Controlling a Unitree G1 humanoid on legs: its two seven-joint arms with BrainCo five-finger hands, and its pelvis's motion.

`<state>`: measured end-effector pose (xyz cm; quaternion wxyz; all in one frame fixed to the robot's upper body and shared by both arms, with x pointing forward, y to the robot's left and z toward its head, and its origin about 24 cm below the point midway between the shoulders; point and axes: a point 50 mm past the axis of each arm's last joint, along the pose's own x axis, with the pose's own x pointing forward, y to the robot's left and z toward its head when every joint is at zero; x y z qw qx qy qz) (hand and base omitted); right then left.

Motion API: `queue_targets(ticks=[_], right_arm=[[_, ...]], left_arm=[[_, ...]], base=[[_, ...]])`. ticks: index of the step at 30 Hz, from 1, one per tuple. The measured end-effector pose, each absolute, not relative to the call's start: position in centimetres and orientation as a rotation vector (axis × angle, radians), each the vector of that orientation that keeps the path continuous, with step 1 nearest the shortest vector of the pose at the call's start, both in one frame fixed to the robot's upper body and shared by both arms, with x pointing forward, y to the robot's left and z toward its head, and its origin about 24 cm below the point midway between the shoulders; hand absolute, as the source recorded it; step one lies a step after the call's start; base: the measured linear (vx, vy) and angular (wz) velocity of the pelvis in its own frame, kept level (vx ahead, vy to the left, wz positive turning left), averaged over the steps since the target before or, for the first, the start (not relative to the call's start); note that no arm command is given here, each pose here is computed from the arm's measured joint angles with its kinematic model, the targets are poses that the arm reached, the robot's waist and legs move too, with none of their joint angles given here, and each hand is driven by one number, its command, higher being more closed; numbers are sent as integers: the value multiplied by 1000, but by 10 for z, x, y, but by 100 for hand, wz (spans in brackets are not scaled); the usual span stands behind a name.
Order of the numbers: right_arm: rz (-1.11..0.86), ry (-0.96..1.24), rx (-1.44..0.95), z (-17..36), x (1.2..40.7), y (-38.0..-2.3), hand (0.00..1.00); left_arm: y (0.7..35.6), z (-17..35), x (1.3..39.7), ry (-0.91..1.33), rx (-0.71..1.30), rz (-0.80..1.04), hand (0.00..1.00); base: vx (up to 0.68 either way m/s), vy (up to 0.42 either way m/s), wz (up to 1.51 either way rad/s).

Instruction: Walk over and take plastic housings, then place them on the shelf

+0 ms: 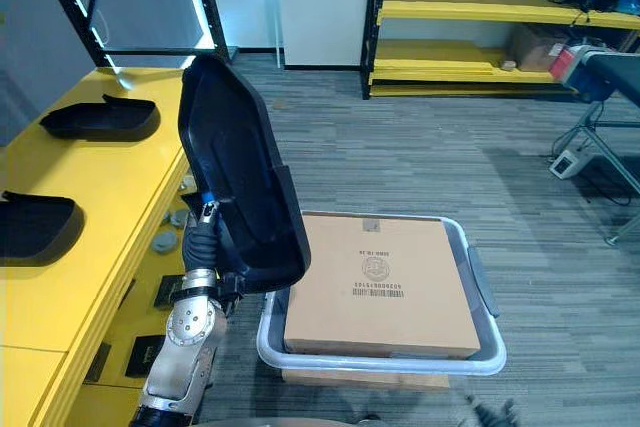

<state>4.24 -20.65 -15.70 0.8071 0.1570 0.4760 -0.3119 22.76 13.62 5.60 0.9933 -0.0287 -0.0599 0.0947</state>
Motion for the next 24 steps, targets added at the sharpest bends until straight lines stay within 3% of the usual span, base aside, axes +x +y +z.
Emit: queue_targets(ticks=[13, 18, 24], right_arm=[[-483, 1124, 181, -166, 58, -199, 0], [-539, 1147, 172, -166, 52, -208, 0], [-558, 1176, 146, -166, 50, -213, 0]], left_arm=[[124, 44, 222, -72, -74, 108, 100], [62, 75, 235, -187, -151, -165, 100], [46, 87, 233, -235, -216, -228, 100]], base=[[-58, -37, 68], [59, 75, 188], [89, 131, 113]])
